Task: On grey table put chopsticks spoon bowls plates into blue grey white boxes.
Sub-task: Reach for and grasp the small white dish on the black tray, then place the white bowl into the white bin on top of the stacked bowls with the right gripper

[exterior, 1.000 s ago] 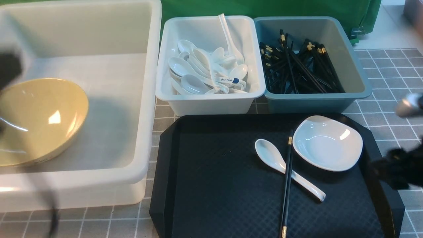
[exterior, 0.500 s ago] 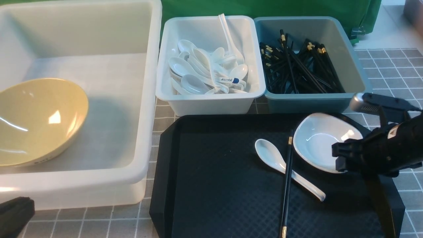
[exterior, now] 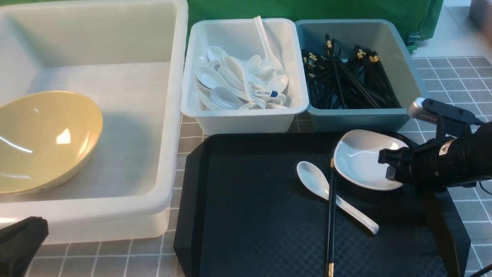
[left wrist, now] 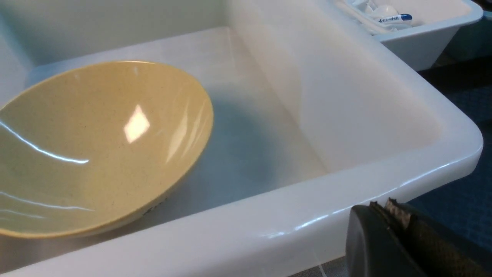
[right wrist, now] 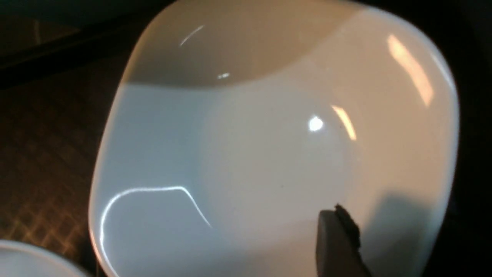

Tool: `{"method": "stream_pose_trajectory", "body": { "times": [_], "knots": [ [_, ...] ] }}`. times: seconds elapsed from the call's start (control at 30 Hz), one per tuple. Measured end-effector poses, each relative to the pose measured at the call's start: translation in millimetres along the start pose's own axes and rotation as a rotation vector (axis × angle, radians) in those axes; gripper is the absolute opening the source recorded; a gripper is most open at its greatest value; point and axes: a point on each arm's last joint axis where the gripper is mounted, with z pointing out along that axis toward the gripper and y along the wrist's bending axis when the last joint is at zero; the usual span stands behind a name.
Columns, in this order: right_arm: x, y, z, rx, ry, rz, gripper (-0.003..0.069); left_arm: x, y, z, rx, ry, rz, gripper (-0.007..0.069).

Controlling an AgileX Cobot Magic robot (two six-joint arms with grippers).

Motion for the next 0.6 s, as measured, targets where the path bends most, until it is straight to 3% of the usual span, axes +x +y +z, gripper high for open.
{"method": "stream_pose_trajectory", "body": {
  "times": [0.17,0.47,0.6],
  "knots": [
    [-4,1,2,-0.017,-0.051,-0.026,0.0123,0,0,0,-0.002,-0.005,0.001,-0.0008],
    [-9,8,-41,-0.043,-0.074,-0.234,0.0083,-16,0,-23,-0.014,-0.154,0.02,-0.0008],
    [-12,12,-87,-0.081,-0.153,-0.293,0.0072,-15,-1,-38,-0.027,-0.264,0.033,-0.0008]
  ]
}}
